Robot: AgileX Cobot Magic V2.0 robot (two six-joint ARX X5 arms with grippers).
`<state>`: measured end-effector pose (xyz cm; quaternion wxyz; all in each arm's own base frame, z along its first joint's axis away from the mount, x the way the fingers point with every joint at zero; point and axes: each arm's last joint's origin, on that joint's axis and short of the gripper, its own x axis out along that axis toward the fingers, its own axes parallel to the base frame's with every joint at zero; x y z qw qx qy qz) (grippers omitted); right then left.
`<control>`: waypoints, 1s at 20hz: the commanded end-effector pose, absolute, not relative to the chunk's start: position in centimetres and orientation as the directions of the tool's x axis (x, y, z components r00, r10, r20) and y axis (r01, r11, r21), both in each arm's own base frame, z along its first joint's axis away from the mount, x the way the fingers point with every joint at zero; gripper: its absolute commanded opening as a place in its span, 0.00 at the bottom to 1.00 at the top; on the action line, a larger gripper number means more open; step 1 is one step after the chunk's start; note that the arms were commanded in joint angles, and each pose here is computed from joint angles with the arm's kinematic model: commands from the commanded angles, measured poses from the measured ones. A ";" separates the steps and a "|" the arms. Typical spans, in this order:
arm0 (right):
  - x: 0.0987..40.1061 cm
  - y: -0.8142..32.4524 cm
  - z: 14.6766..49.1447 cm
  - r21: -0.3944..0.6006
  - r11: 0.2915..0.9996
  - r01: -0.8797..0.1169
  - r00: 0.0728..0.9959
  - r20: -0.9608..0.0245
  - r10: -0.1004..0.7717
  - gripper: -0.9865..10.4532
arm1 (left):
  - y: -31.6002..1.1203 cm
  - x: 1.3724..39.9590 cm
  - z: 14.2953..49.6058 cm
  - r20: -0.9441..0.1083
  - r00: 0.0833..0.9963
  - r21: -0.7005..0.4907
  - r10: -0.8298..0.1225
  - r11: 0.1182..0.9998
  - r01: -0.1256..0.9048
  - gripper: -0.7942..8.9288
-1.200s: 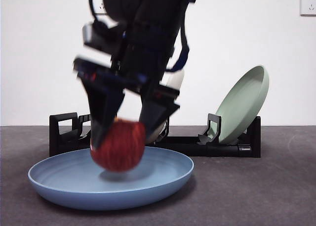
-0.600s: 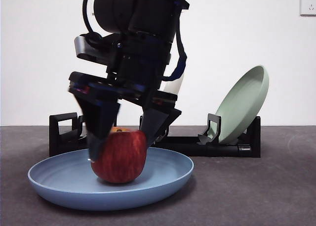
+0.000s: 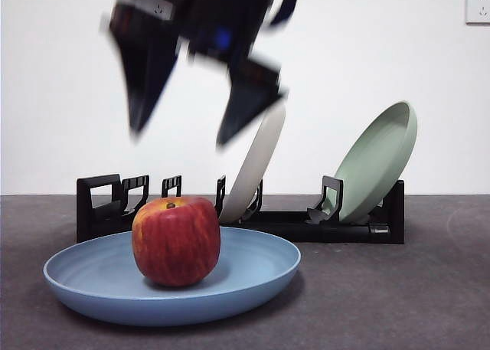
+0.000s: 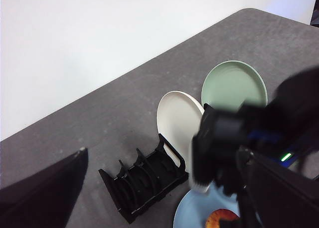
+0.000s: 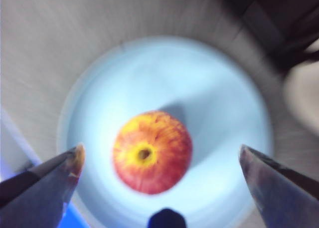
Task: Take the blue plate from the plate rack,put the plate on the table,take the apple from the table,put the apple in the plate
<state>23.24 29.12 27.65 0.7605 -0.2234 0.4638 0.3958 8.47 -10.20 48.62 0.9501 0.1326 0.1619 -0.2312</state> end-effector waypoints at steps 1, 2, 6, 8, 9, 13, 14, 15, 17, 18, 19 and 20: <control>22.2 26.4 32.1 0.013 0.598 -0.801 0.327 -0.827 0.457 0.55 | -10.1 8.5 48.6 -0.368 0.843 0.182 -0.392 0.859 0.479 0.60; 21.6 24.9 34.1 0.010 0.610 -0.792 0.361 -0.798 0.483 0.55 | -10.1 8.5 48.6 -0.368 0.843 0.182 -0.392 0.859 0.479 0.60; 18.7 18.7 40.6 0.003 0.668 -0.744 0.509 -0.646 0.569 0.55 | -10.2 8.5 48.6 -0.371 0.838 0.178 -0.401 0.855 0.488 0.59; 17.1 16.3 42.4 -0.002 0.688 -0.726 0.556 -0.590 0.586 0.49 | -10.4 8.6 48.5 -0.381 0.835 0.184 -0.398 0.852 0.490 0.51; 16.4 15.3 43.1 -0.003 0.694 -0.719 0.571 -0.573 0.588 0.39 | -10.6 8.8 48.3 -0.392 0.830 0.188 -0.397 0.848 0.494 0.40; 14.5 13.4 44.1 -0.025 0.689 -0.725 0.585 -0.551 0.595 0.08 | -11.6 9.4 47.4 -0.461 0.809 0.229 -0.365 0.832 0.506 0.07; 14.3 13.2 44.1 -0.023 0.687 -0.726 0.581 -0.556 0.595 0.08 | -11.8 9.5 47.3 -0.472 0.805 0.235 -0.359 0.829 0.508 0.07; 14.2 13.1 44.0 -0.021 0.685 -0.728 0.576 -0.562 0.594 0.08 | -11.8 9.6 47.1 -0.478 0.800 0.235 -0.362 0.825 0.514 0.07; 14.2 13.1 43.5 -0.018 0.686 -0.727 0.573 -0.567 0.592 0.08 | -12.0 9.5 46.5 -0.497 0.772 0.216 -0.395 0.806 0.552 0.07; 14.2 13.1 42.9 -0.009 0.689 -0.724 0.574 -0.563 0.595 0.08 | -11.9 9.5 45.8 -0.493 0.775 0.215 -0.396 0.808 0.549 0.07; 14.1 13.1 42.4 -0.004 0.692 -0.721 0.575 -0.560 0.596 0.08 | -11.8 9.4 45.0 -0.488 0.777 0.212 -0.398 0.809 0.548 0.07; 14.1 13.0 41.5 0.001 0.695 -0.719 0.579 -0.552 0.600 0.08 | -11.7 9.3 43.7 -0.482 0.779 0.201 -0.401 0.814 0.544 0.07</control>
